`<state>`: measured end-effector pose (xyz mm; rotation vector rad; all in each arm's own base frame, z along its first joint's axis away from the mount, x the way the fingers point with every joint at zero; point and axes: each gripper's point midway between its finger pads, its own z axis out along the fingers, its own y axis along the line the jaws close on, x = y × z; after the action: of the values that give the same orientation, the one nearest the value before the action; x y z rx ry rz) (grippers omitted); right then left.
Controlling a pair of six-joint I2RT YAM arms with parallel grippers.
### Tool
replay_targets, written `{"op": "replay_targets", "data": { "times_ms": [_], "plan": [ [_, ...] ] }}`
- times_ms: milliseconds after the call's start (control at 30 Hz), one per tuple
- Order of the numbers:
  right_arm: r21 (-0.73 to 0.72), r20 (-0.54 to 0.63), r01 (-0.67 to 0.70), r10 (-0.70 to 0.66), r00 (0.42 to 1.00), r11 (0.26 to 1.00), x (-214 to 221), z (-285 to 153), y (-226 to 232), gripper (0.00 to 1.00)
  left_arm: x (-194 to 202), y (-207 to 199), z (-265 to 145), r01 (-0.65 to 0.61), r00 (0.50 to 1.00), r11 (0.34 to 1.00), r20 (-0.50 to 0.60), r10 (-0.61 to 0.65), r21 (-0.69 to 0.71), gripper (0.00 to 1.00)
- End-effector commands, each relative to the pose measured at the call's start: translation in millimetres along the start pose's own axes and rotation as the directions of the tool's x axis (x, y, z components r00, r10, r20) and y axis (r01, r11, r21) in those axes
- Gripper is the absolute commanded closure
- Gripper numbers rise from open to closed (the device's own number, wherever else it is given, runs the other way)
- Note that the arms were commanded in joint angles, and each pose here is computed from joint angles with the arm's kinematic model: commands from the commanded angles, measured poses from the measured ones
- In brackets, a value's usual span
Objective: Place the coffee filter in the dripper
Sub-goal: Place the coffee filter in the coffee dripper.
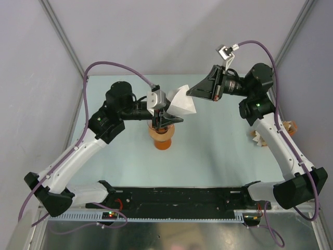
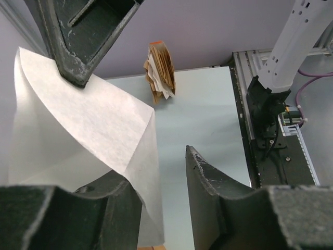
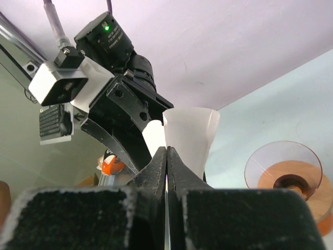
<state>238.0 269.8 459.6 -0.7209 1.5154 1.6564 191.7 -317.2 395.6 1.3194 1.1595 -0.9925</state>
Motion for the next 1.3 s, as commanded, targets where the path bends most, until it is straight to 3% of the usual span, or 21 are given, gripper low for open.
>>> {"op": "replay_targets", "data": {
  "times_ms": [0, 200, 333, 400, 433, 567, 600, 667, 800, 1033, 1267],
  "plan": [
    [-0.016, 0.049, 0.034, -0.033, 0.998, 0.999, -12.3, -2.4, 16.1, 1.0, -28.7, 8.5, -7.3, -0.035, 0.994, 0.996, 0.103, 0.043, -0.081, 0.59],
    [-0.016, 0.04, 0.029, -0.028, 0.999, 0.999, -8.5, -2.3, 16.4, 1.0, -39.2, 12.0, -8.0, -0.029, 0.985, 0.993, 0.168, 0.047, -0.111, 0.69],
    [-0.014, 0.037, 0.026, -0.025, 0.999, 1.0, -7.2, -1.3, 15.0, 1.0, -39.7, 10.2, -6.0, -0.025, 0.984, 0.995, 0.172, 0.041, -0.092, 0.93],
    [-0.011, 0.035, 0.039, -0.039, 0.999, 0.999, -7.2, -1.4, 13.7, 0.96, -40.4, 9.7, -5.4, -0.017, 0.984, 0.996, 0.174, 0.032, -0.087, 0.98],
    [-0.006, 0.03, 0.059, -0.059, 0.998, 0.998, -6.7, -2.1, 11.3, 0.88, -40.8, 9.3, -5.5, -0.012, 0.984, 0.996, 0.175, 0.027, -0.086, 0.99],
    [0.116, -0.018, 0.116, -0.114, 0.993, 0.987, -4.7, -20.5, -11.2, 0.29, -33.9, 14.0, -6.8, 0.015, 0.989, 0.993, 0.151, 0.003, -0.119, 1.0],
    [0.149, -0.036, 0.149, -0.145, 0.989, 0.978, -6.4, -27.1, -12.8, 0.2, -28.5, 15.8, -7.3, 0.024, 0.991, 0.991, 0.133, -0.006, -0.131, 1.0],
    [0.213, -0.105, 0.248, -0.231, 0.967, 0.945, -2.6, -39.1, -19.8, 0.13, -18.6, 19.2, -8.7, 0.04, 0.994, 0.987, 0.103, -0.024, -0.159, 1.0],
    [0.239, -0.263, 0.417, -0.354, 0.897, 0.877, 11.7, -54.4, -24.3, 0.06, -8.6, 18.8, -9.2, 0.051, 0.997, 0.985, 0.062, -0.041, -0.163, 1.0],
    [0.091, -0.475, 0.625, -0.518, 0.711, 0.775, 51.9, -41.9, -15.2, 0.01, -8.6, 18.0, -4.5, 0.02, 0.999, 0.99, 0.041, -0.014, -0.139, 1.0],
    [0.078, -0.528, 0.668, -0.537, 0.657, 0.74, 63.5, -22.4, -31.1, 0.0, -18.1, 7.6, -1.2, -0.05, 0.997, 0.993, 0.053, 0.056, -0.104, 1.0]
  ]
}}
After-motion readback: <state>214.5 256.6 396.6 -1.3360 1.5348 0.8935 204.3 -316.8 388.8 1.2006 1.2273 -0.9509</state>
